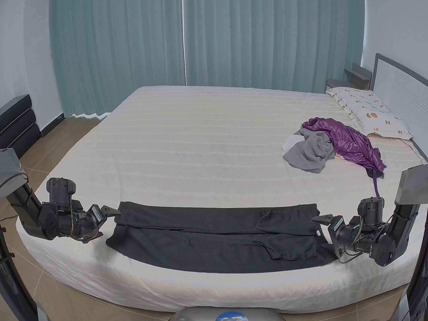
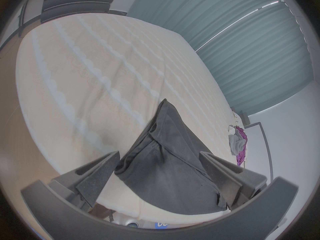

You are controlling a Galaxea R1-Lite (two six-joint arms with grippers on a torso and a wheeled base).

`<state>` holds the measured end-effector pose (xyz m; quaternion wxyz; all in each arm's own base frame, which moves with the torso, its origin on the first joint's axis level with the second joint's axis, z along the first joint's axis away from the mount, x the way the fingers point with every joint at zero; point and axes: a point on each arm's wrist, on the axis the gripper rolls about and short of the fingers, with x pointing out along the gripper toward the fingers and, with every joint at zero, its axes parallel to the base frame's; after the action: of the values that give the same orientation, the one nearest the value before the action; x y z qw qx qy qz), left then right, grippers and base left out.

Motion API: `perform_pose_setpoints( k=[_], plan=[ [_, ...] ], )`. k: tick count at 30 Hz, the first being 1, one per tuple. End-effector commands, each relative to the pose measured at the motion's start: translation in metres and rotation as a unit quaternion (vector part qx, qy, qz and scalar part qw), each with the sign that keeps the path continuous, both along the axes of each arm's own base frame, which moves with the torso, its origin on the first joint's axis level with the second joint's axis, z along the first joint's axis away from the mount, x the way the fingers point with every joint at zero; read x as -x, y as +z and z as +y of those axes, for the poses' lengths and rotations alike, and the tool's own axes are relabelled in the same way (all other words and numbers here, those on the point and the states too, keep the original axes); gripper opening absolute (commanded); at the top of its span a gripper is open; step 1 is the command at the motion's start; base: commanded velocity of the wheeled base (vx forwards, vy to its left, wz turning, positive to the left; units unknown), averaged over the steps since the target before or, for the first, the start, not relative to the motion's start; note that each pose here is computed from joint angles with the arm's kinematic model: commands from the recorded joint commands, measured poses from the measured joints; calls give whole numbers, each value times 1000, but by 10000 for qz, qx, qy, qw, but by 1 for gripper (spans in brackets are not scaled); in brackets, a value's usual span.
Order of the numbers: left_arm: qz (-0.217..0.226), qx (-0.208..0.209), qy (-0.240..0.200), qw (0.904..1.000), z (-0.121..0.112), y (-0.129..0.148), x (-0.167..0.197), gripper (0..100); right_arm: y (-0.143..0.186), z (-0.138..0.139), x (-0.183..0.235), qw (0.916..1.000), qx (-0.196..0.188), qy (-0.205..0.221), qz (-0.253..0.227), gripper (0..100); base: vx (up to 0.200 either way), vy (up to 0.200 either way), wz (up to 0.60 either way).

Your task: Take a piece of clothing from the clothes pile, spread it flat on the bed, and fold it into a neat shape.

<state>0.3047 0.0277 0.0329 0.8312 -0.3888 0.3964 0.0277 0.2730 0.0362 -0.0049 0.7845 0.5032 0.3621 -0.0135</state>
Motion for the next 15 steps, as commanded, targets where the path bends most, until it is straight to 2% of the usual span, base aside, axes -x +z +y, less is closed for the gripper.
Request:
perform_pose_setpoints(
  k=[1,9,15],
  plan=[
    [-103,21,-19,9999,-2,5,20,100,0,0,1,10000,-8,10,-26,100,0,0,0],
    [-241,-13,-297,9993,-10,-25,27,100,-1,1,3,9999,-13,37,-127,100,0,0,0],
    [-366,-63,-351,9987,-15,-34,25,100,-1,1,3,9999,-8,42,-130,100,0,0,0]
  ],
)
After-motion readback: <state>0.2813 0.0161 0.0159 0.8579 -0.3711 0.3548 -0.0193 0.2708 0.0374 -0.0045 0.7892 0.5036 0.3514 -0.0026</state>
